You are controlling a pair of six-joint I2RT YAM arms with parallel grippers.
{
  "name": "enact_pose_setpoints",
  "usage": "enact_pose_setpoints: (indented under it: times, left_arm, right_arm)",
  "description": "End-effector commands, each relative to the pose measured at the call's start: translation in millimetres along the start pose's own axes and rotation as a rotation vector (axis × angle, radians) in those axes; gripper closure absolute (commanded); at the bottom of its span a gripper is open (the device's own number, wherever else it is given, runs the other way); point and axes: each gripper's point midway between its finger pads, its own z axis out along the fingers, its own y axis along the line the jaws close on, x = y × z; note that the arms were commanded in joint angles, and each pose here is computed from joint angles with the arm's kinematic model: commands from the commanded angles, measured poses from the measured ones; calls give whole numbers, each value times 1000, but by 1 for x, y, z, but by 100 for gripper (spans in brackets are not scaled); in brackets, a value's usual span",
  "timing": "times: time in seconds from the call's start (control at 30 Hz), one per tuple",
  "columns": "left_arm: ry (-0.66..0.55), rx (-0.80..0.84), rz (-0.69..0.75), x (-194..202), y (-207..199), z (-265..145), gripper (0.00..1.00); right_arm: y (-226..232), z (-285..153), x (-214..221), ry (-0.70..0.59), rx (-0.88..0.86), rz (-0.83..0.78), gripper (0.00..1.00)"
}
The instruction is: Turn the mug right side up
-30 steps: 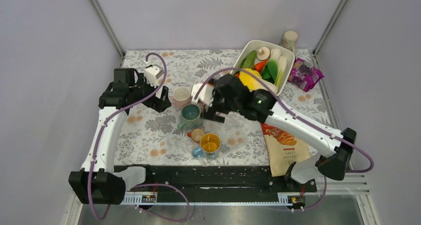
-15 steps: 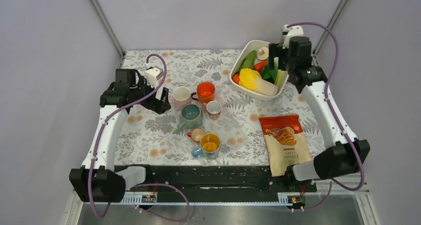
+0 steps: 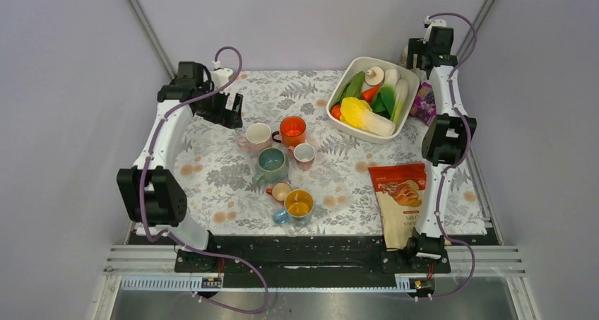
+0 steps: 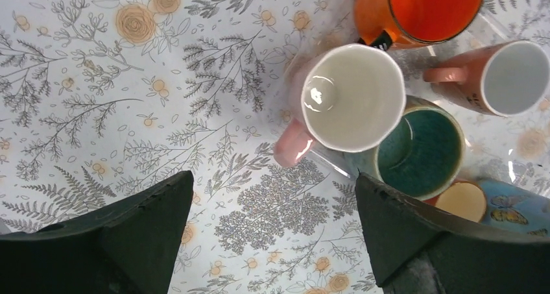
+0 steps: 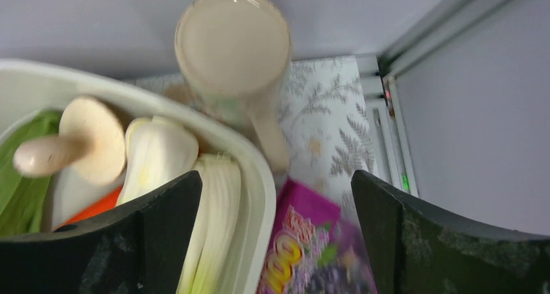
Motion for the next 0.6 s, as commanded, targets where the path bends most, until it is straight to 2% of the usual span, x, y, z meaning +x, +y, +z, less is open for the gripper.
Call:
enact_pose_setpoints:
  times: [0.0,0.1,0.27,0.57]
  left_arm:
    - [75,-65,-48,4,20,6,3]
    - [64,-81,-79,-14,26,7,3]
    - [34,-111,-42,-40,32,9,3]
    - [44,-175,32,-56,46,18,2]
  right_arm:
    - [5,31,-26,-96,-23,51,6]
    - [1,45,-38,-183,-49,192,11]
    - [16,57,-50,-276,-251,483,10]
    - [20,87,-35,-297,-314,692,9]
